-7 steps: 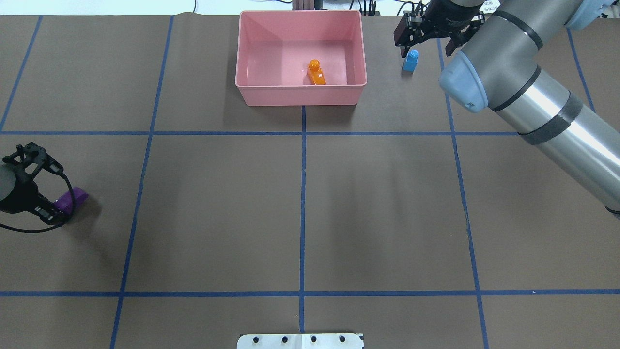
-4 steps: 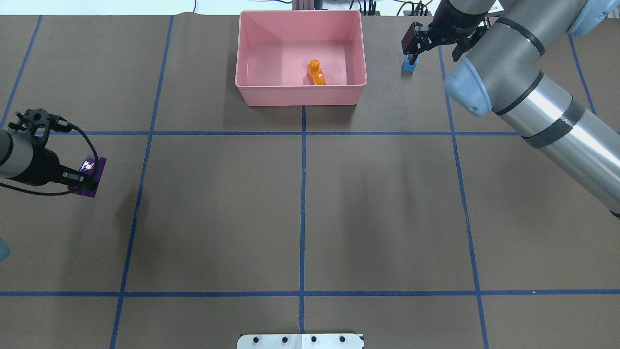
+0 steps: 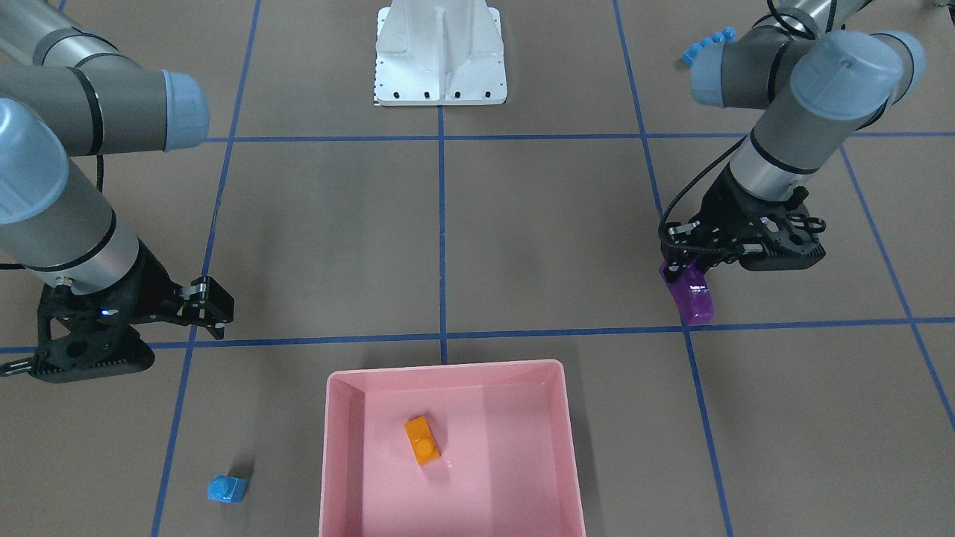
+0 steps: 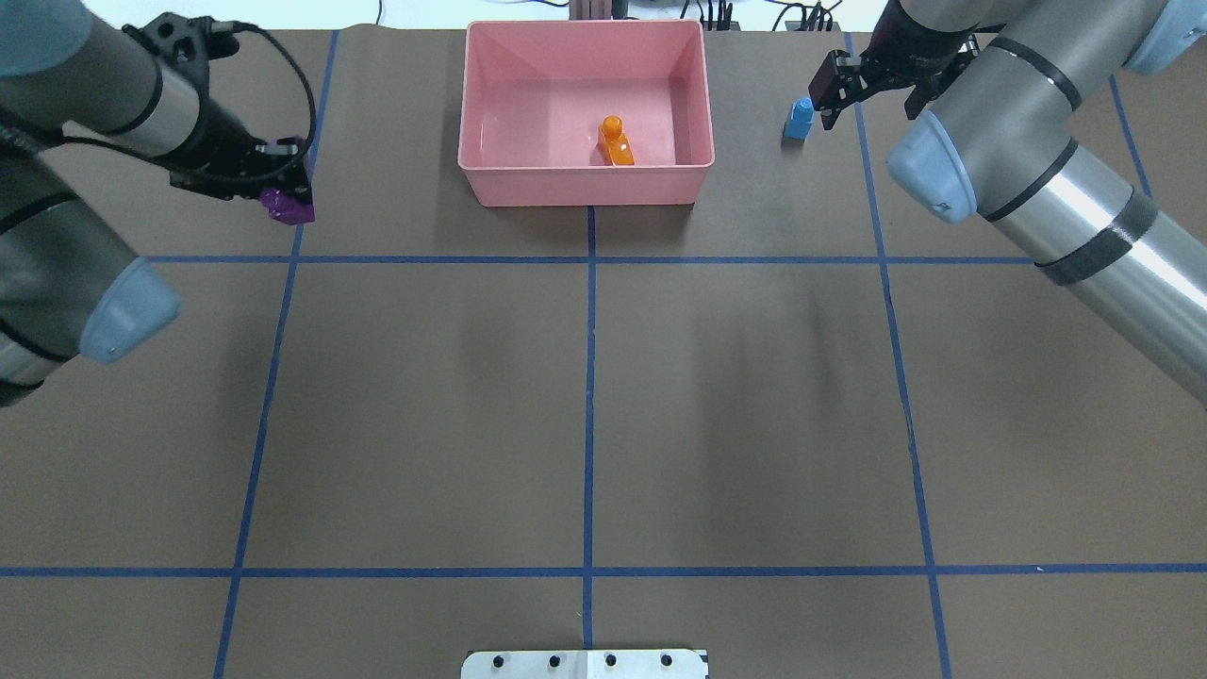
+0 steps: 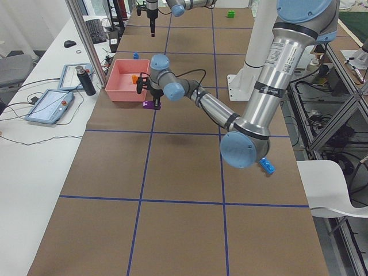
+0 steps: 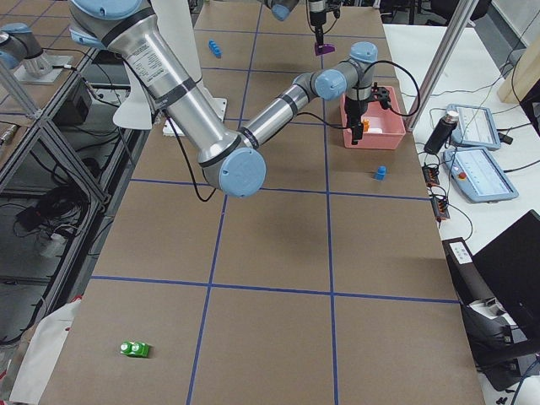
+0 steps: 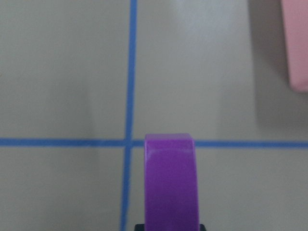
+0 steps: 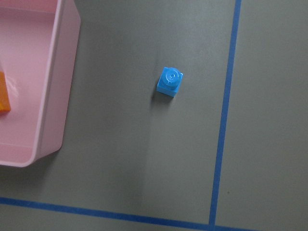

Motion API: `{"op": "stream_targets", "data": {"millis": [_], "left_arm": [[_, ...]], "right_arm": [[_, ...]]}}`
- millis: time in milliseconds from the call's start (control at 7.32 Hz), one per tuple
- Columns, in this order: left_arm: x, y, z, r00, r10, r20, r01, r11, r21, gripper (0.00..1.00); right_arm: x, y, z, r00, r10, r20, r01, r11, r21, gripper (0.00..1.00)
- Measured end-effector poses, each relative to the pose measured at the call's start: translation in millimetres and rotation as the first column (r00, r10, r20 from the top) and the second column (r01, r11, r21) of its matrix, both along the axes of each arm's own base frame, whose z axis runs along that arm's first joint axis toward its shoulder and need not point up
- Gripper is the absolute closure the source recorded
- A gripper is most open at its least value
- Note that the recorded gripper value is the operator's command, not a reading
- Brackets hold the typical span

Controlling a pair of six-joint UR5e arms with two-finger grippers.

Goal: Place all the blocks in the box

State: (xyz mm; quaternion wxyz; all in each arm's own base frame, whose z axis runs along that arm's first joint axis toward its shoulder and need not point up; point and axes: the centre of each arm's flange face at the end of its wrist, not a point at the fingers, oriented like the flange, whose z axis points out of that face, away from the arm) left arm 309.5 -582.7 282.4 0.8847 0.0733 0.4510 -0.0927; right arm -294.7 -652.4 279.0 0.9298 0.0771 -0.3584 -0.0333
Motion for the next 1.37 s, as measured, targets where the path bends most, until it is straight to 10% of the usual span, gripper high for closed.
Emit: {"op": "stream_targets", "data": {"millis": [683,819,956,1365], "left_arm": [[112.3,-160.1,-120.9,0.987,-0.157,0.022,0.158,0.981,-0.108,1.00],[135.5,-166.0,-118.6,0.982,-0.185,0.030,0.187,0.977,-0.102,0.79],[156.8,-161.9,-118.9,0.980,-0.196,0.034,0.198,0.975,-0.099,0.14],[215.4,-128.5,-124.5,0.983,-0.181,0.038,0.183,0.982,-0.043,0.00]], "right_arm": [[13.4,-57.1,93.3,0.999,0.011,0.047,-0.013,0.999,0.038,0.01],[26.6,-53.7,103.4,0.998,0.010,0.065,-0.011,1.000,0.027,0.01],[41.4,-43.3,116.4,0.997,0.009,0.075,-0.011,1.000,0.020,0.01],[45.9,-40.9,134.3,0.998,0.006,0.058,-0.007,1.000,0.008,0.01]]}}
